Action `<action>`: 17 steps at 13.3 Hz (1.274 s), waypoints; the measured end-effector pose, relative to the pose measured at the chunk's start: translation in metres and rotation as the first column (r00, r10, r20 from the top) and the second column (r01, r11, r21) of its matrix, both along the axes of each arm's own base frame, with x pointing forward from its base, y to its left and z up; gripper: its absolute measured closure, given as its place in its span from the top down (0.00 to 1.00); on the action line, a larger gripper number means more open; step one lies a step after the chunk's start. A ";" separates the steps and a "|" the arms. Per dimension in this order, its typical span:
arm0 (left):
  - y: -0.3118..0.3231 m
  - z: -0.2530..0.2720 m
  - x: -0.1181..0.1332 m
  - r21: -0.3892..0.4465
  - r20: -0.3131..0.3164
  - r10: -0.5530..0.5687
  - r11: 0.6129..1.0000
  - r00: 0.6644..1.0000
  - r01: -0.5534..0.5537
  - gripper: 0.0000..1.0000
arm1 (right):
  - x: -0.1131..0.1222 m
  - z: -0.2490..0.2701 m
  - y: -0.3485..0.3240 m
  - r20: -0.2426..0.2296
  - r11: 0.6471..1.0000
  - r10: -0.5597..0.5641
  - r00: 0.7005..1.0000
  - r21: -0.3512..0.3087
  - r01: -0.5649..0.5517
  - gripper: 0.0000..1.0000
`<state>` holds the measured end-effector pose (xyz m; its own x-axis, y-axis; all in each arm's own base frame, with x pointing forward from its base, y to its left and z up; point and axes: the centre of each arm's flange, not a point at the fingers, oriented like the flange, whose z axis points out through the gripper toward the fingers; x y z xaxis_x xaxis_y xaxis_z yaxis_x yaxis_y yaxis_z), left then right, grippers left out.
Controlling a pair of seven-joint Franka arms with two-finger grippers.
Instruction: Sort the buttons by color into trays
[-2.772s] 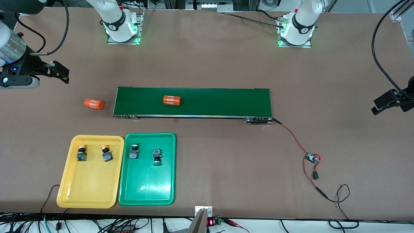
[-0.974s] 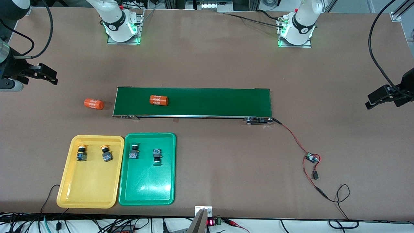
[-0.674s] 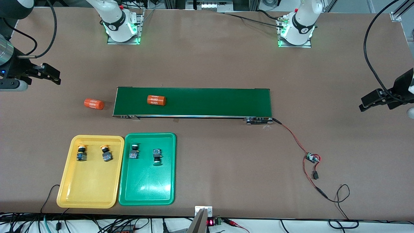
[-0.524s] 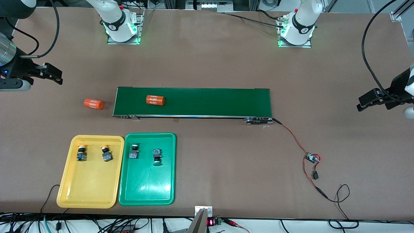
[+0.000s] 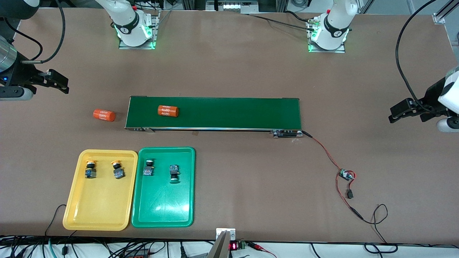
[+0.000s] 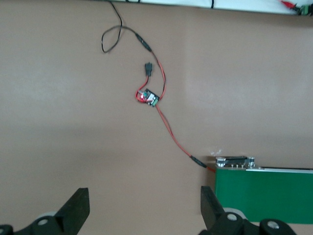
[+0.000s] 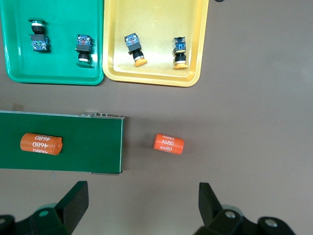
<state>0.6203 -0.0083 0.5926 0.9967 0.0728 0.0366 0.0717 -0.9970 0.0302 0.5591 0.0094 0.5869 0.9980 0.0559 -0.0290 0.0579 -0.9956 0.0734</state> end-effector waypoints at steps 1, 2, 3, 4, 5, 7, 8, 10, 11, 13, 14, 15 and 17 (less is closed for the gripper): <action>0.000 -0.001 -0.001 0.000 -0.013 0.010 1.000 1.000 -0.010 1.00 | 0.001 -0.001 0.000 -0.002 1.000 0.000 1.000 0.000 0.000 1.00; 0.002 0.000 -0.002 0.000 -0.016 0.025 1.000 1.000 -0.025 1.00 | 0.001 -0.002 0.000 -0.004 1.000 0.000 1.000 0.000 0.000 1.00; 0.005 0.004 -0.004 0.000 -0.011 0.038 0.999 0.999 -0.038 1.00 | 0.002 -0.003 0.000 -0.006 1.000 0.000 1.000 0.001 0.000 1.00; 0.008 0.009 -0.006 0.000 -0.006 0.050 0.999 0.999 -0.050 1.00 | 0.002 -0.004 0.000 -0.007 1.000 0.000 1.000 0.001 0.000 1.00; 0.011 0.013 -0.009 0.001 -0.006 0.059 0.998 0.998 -0.059 1.00 | 0.003 -0.004 0.000 -0.007 1.000 0.000 1.000 0.001 0.000 1.00; 0.022 0.019 -0.013 0.003 -0.004 0.078 0.997 0.997 -0.078 1.00 | 0.003 -0.004 0.000 -0.007 1.000 0.000 1.000 0.001 0.000 1.00; 0.033 0.019 -0.013 0.003 -0.004 0.096 0.995 0.995 -0.096 1.00 | 0.003 -0.004 0.000 -0.006 1.000 0.000 1.000 0.001 0.000 1.00; 0.056 0.017 -0.014 0.004 -0.006 0.105 0.994 0.994 -0.105 1.00 | 0.003 -0.004 -0.001 -0.006 1.000 0.000 1.000 0.001 0.000 1.00; 0.061 0.016 -0.014 0.005 -0.007 0.073 0.997 0.997 -0.073 1.00 | 0.003 -0.004 0.000 -0.006 1.000 0.000 1.000 0.001 0.000 1.00; 0.061 0.016 -0.015 0.006 -0.018 -0.011 1.000 1.000 0.011 1.00 | 0.004 -0.004 0.000 -0.006 1.000 0.000 1.000 0.001 0.000 1.00; 0.059 0.016 -0.018 0.005 -0.032 -0.026 1.000 0.999 0.026 1.00 | 0.004 -0.004 0.000 -0.006 1.000 0.000 1.000 0.001 0.000 1.00; 0.056 0.017 -0.019 0.003 -0.038 -0.022 1.000 0.999 0.022 1.00 | 0.004 -0.004 0.000 -0.006 1.000 0.000 1.000 0.004 0.000 1.00; 0.048 0.019 -0.022 0.002 -0.050 0.036 0.999 0.998 -0.036 1.00 | 0.005 -0.007 0.004 -0.013 0.999 -0.004 1.000 0.048 0.005 1.00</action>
